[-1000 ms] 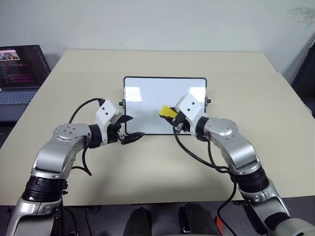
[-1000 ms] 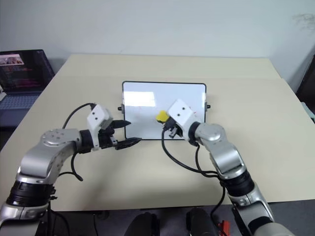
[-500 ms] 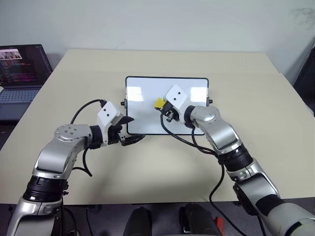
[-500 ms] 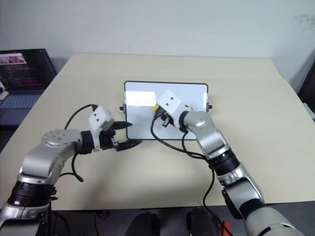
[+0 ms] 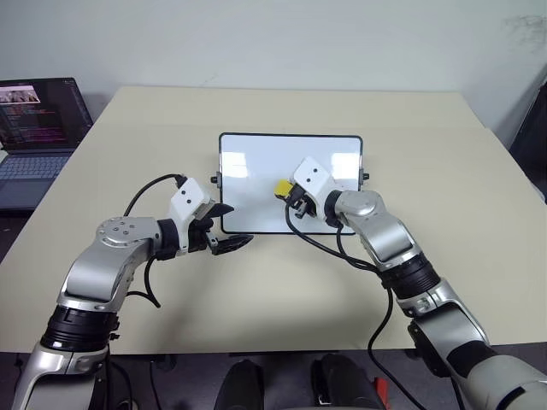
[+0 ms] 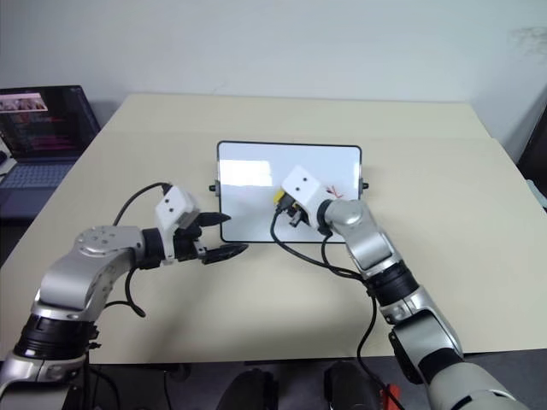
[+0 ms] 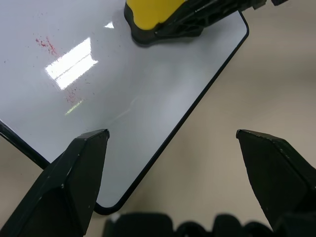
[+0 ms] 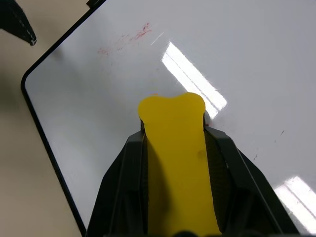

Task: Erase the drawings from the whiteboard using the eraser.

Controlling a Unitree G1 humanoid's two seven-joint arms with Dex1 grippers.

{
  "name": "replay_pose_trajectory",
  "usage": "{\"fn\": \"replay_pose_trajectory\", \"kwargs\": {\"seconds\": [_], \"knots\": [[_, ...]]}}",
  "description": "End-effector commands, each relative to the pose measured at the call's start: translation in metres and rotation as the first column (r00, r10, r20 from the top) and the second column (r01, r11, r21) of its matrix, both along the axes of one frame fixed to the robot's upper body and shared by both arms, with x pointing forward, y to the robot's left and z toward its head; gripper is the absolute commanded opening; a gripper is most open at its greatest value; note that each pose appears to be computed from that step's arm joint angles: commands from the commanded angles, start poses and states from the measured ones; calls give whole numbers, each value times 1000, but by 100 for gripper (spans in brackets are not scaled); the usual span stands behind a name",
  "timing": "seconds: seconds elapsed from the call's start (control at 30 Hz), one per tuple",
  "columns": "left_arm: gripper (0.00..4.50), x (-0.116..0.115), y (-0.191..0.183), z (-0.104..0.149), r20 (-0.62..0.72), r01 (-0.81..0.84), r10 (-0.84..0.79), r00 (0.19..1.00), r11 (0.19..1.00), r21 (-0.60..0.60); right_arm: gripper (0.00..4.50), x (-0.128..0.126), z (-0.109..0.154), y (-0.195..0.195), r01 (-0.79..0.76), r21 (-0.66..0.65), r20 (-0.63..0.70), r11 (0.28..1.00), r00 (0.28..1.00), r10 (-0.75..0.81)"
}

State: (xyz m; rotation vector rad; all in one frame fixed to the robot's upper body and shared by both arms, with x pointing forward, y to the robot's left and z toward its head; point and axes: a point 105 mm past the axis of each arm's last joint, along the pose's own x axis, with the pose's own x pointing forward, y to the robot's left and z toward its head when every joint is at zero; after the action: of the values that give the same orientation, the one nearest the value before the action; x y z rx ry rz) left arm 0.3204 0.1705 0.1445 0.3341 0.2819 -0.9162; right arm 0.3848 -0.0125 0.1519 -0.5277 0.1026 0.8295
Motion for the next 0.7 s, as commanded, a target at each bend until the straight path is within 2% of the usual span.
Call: {"fn": "replay_pose_trajectory", "kwargs": {"seconds": [0.03, 0.13, 0.27, 0.4, 0.57, 0.7], "knots": [[450, 0, -5, 9, 44, 30, -30, 999, 1000, 8, 123, 7, 4, -10, 58, 20, 6, 998, 998, -58], [450, 0, -6, 9, 43, 34, -34, 998, 999, 8, 123, 12, 16, -12, 88, 67, 23, 994, 996, -90], [450, 0, -6, 9, 42, 37, -38, 998, 999, 9, 123, 17, 19, -17, 124, 94, 26, 988, 992, -127], [450, 0, -7, 8, 39, 41, -41, 998, 999, 8, 123, 20, 16, -21, 149, 94, 15, 984, 988, -151], [450, -1, -7, 8, 36, 40, -40, 999, 999, 8, 123, 5, -2, -11, 69, 55, -59, 996, 996, -65], [450, -1, -8, 8, 34, 42, -43, 999, 999, 6, 123, 7, -1, -13, 89, 52, -44, 995, 995, -87]]}}
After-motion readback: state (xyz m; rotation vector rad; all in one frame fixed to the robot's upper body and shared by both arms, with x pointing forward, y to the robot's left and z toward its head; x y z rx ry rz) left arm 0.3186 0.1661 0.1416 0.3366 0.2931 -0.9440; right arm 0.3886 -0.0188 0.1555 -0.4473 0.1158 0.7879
